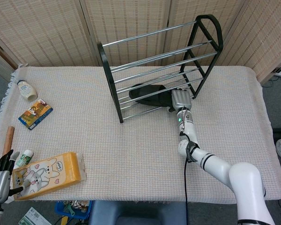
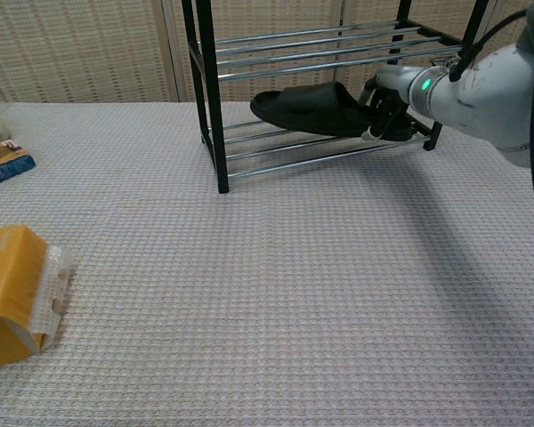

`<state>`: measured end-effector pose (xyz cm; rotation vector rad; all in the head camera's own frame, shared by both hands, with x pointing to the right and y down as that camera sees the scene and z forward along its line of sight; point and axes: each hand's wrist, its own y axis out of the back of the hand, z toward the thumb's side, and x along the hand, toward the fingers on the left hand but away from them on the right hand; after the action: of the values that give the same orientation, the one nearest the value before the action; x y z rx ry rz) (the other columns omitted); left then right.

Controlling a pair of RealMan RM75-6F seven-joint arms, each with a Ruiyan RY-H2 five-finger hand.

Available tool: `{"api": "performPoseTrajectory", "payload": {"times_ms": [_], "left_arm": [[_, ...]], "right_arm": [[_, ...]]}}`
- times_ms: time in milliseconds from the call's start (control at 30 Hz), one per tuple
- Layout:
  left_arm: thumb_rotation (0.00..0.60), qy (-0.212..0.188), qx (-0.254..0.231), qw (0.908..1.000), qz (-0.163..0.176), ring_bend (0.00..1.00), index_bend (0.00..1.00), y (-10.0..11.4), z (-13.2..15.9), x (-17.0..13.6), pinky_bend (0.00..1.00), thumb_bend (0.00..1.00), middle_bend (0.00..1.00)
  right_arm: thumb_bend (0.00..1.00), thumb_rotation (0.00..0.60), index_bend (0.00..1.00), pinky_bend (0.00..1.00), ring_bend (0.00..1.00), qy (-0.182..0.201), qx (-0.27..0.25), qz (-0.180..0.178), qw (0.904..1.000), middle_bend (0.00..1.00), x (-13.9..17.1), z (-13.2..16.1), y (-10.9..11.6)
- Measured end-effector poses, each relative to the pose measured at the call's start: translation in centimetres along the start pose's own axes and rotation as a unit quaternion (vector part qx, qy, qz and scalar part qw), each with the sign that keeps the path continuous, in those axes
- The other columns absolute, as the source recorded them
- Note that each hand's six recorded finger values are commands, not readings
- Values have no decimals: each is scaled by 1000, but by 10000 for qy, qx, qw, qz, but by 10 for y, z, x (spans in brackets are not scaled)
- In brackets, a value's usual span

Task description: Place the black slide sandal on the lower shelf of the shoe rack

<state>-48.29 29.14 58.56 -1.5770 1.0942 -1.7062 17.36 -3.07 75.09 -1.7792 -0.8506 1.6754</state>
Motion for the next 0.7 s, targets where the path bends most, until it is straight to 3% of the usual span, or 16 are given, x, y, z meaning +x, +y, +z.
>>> {"api": "performPoseTrajectory", "payload": {"times_ms": [267, 367, 467, 533, 700], "left_arm": [[600, 8, -50, 10000, -84, 0, 88, -1, -4, -2, 171, 244, 0], [600, 23, -54, 9999, -86, 0, 88, -1, -7, -3, 172, 243, 0], [600, 23, -62, 9999, -87, 0, 88, -2, -7, -3, 171, 244, 0], [600, 22, -64, 9999, -96, 0, 88, -2, -7, -3, 171, 244, 0], [600, -12, -69, 9999, -117, 0, 88, -4, -5, -2, 171, 243, 0]], "right_arm": [[567, 600, 0, 271, 111, 98, -250, 67, 9996, 114, -2, 14, -4], [421, 600, 0, 223, 66, 128, -300, 64, 9994, 82, -3, 16, -6], [173, 600, 0, 182, 19, 164, -314, 71, 9993, 36, -3, 16, -7], [68, 600, 0, 158, 0, 200, -318, 73, 9993, 19, -2, 16, -7], [63, 600, 0, 158, 0, 350, -91, 37, 9993, 26, 3, 9, -5]]}}
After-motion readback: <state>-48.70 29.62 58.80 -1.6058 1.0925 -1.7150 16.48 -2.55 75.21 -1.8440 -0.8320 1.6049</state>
